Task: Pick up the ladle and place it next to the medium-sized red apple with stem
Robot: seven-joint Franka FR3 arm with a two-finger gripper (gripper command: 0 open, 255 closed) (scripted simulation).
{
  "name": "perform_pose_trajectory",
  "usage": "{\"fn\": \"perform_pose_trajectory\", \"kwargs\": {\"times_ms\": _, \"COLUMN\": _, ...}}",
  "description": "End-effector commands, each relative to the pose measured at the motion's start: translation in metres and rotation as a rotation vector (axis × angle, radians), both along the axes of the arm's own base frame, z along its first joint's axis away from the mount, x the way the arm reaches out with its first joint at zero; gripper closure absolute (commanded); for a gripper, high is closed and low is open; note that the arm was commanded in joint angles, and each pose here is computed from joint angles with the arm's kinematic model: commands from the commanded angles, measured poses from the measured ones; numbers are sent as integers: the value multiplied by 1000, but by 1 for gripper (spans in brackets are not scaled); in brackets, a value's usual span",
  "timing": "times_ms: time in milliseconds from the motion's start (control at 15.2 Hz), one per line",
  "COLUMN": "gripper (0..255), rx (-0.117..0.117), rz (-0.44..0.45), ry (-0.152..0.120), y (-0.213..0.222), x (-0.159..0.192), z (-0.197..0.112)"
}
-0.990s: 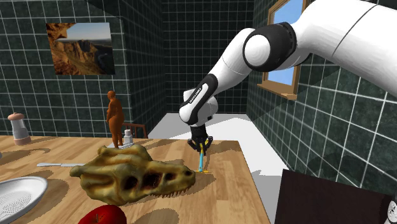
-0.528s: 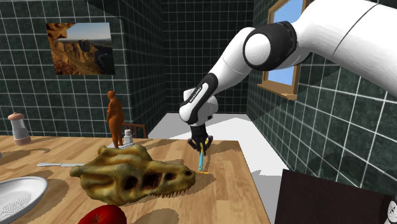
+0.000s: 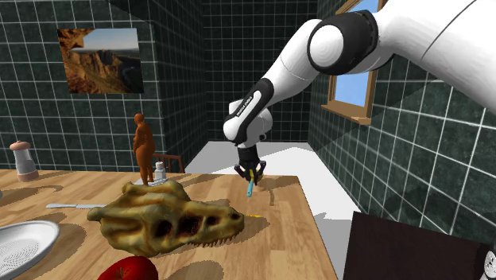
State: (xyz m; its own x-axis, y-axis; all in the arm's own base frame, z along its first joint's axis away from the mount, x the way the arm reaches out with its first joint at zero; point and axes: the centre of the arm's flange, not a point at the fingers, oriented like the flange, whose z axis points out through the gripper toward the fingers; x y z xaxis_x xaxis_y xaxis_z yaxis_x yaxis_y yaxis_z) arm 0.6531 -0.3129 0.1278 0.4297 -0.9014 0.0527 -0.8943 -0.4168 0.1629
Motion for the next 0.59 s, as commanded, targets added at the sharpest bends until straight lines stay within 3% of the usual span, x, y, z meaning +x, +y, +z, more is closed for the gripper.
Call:
{"fn": "perform_pose_trajectory", "kwargs": {"times_ms": 0, "gripper": 255, "rx": 0, "rz": 0, "ry": 0, "y": 0, "x": 0, "z": 11}}
{"fn": "perform_pose_trajectory", "kwargs": {"times_ms": 528, "gripper": 255, "rx": 0, "rz": 0, "ry": 0, "y": 0, "x": 0, "z": 54}}
